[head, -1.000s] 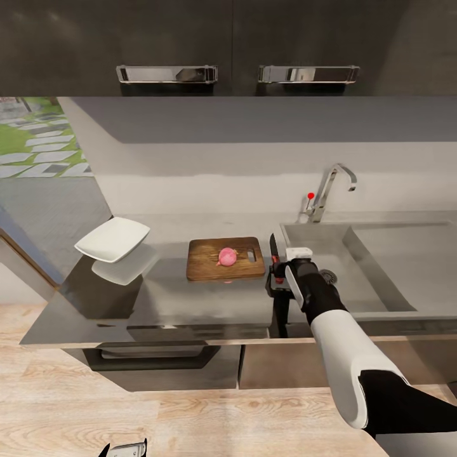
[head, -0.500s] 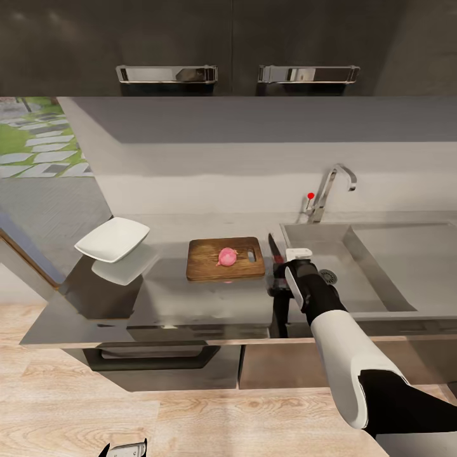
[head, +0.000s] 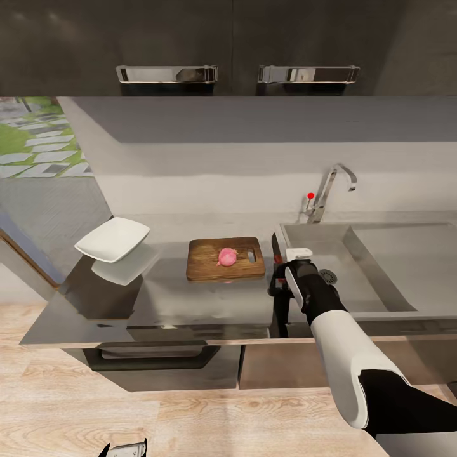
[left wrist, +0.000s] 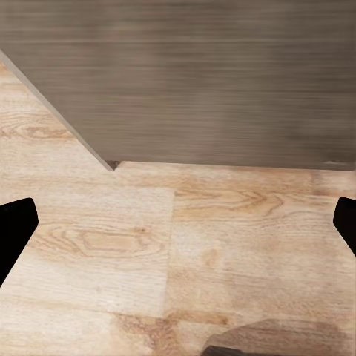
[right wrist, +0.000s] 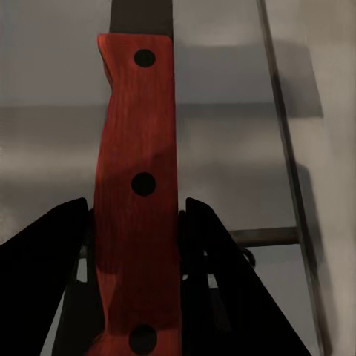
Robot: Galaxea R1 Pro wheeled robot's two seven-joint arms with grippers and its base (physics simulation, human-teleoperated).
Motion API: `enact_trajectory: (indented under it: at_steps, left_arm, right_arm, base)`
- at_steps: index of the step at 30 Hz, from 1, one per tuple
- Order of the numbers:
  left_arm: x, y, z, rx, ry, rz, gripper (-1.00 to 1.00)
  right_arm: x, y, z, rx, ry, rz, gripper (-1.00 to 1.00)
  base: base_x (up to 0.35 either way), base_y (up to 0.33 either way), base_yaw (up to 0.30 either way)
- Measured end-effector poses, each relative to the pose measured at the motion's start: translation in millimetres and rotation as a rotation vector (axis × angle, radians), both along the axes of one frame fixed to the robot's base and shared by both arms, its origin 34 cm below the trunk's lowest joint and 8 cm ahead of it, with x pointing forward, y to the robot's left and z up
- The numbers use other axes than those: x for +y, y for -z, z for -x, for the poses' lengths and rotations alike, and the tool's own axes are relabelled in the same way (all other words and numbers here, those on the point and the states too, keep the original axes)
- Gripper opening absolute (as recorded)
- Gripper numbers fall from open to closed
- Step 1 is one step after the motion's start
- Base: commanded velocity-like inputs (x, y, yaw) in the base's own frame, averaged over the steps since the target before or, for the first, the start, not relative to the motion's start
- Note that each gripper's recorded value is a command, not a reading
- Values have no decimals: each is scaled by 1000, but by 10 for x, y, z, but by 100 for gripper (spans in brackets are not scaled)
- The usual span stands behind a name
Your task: In the kitchen, take the Vidalia onion out of the sink, dice it on the chopping board with the paring knife, put the diced onion into the bowl on the countertop, then place both the paring knife and the chopping board into the sink.
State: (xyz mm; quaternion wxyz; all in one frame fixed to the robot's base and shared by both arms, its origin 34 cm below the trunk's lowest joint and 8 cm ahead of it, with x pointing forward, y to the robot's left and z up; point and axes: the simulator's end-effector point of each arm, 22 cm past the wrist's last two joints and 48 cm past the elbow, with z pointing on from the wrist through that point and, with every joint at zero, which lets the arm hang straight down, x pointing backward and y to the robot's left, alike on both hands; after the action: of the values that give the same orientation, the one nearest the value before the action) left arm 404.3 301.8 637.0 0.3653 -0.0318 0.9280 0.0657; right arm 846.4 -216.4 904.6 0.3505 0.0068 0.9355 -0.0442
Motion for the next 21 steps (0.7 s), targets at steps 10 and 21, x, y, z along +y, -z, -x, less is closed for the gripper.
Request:
enact_trajectory:
  at_steps: [10, 21]
  left_arm:
    - [0, 0, 0, 0, 0, 0, 100]
    - [-1, 0, 0, 0, 1, 0, 100]
  right_arm:
    - [-12, -5, -4, -2, 2, 0, -100]
    - [-41, -101, -51, -24, 10, 2, -100]
  base:
    - [0, 0, 0]
    - [0, 0, 0]
